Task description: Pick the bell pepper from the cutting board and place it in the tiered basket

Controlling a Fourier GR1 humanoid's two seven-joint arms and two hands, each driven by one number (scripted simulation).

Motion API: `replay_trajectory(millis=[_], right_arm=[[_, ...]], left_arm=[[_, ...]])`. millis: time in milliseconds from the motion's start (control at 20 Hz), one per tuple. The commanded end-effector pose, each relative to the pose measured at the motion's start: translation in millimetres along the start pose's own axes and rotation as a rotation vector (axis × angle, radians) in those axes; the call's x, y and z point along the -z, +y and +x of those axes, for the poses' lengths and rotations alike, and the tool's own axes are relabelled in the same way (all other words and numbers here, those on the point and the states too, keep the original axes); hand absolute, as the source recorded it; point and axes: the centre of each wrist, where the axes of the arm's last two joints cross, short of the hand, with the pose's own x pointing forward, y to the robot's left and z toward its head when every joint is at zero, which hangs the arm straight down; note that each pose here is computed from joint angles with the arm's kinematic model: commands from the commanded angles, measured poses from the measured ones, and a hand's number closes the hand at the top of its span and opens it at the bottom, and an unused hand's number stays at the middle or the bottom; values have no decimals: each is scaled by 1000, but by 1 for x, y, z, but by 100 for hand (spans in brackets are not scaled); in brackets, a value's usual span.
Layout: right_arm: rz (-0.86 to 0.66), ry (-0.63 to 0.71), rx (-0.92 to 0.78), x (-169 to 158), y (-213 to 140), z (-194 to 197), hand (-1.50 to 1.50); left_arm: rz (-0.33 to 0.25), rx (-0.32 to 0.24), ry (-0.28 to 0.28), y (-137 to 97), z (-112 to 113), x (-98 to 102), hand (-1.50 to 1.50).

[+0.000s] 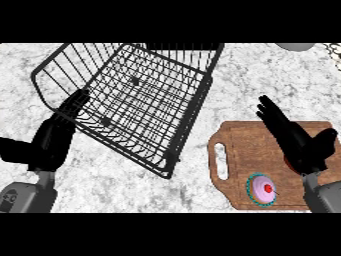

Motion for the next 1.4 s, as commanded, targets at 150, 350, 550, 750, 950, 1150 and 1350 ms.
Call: replay_trajectory(millis=[150, 350, 550, 750, 950, 1150, 1350], right_arm=[[-2, -78, -59, 18, 5, 25, -150], [-135, -59, -245, 32, 16, 14, -150], [-69, -239, -52, 30, 17, -14, -150], [-38, -325, -286, 19, 13, 44, -150], [-20, -230, -603, 6, -19, 95, -150], [39, -9, -999, -10, -47, 115, -150], [123, 153, -1303, -24, -48, 149, -150]], left_arm=[[-87, 124, 28, -10, -34, -17, 0], [-158, 139, 101, -19, -33, -17, 0], [-162, 162, 71, -19, -34, -9, 0], [-146, 157, 87, -8, -46, -22, 0], [-123, 138, 97, -12, -39, -27, 0], [-100, 164, 92, -1, -38, -37, 0], [-113, 161, 106, -1, -35, -34, 0]])
